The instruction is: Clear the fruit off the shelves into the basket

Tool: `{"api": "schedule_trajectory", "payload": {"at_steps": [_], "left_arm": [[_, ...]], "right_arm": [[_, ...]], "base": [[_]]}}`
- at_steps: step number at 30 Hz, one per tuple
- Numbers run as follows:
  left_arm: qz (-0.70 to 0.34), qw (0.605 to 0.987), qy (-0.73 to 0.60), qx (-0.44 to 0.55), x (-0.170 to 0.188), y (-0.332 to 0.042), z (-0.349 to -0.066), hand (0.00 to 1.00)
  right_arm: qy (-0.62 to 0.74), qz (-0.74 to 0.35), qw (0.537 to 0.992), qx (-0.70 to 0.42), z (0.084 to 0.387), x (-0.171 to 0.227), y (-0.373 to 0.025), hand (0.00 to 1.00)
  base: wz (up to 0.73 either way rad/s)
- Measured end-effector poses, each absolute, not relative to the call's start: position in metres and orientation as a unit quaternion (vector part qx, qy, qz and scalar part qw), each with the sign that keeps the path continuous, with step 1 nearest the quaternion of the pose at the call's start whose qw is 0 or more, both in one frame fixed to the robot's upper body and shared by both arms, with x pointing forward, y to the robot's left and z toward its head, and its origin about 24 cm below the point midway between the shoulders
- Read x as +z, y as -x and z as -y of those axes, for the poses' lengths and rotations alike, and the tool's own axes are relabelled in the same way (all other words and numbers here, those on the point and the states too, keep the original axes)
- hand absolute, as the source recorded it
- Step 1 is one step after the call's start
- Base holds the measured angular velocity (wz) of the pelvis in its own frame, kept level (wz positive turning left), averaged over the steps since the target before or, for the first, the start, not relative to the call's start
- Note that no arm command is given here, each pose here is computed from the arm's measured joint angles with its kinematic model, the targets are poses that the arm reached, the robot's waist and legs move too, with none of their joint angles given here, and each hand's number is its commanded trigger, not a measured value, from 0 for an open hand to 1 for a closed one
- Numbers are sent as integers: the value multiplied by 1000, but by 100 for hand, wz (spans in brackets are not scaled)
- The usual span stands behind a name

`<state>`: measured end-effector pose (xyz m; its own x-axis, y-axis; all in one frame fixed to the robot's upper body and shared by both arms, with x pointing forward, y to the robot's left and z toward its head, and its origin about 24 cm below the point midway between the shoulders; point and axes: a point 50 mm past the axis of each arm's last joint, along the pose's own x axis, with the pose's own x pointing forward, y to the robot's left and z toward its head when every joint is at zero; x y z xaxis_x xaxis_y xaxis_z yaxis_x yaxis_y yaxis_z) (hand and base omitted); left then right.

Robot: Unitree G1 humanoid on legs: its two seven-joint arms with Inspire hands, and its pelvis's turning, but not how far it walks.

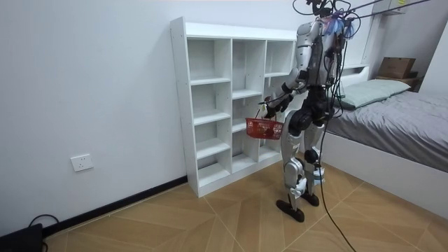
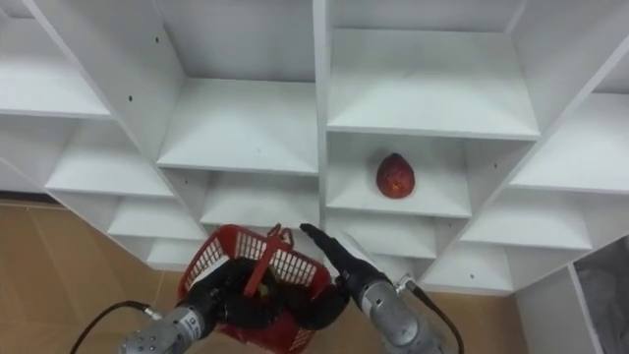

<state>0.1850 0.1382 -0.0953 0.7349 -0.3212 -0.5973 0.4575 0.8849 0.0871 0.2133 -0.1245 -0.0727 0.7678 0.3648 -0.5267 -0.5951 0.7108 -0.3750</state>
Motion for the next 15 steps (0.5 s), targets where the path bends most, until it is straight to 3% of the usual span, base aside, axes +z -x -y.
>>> {"api": "schedule_trajectory", "payload": {"at_steps": [15], "left_arm": [[-344,914,-137,-164,-112,-164,-158,100]], "right_arm": [[146,-178,953,198,132,-52,-212,0]], "base": [[-3]]}}
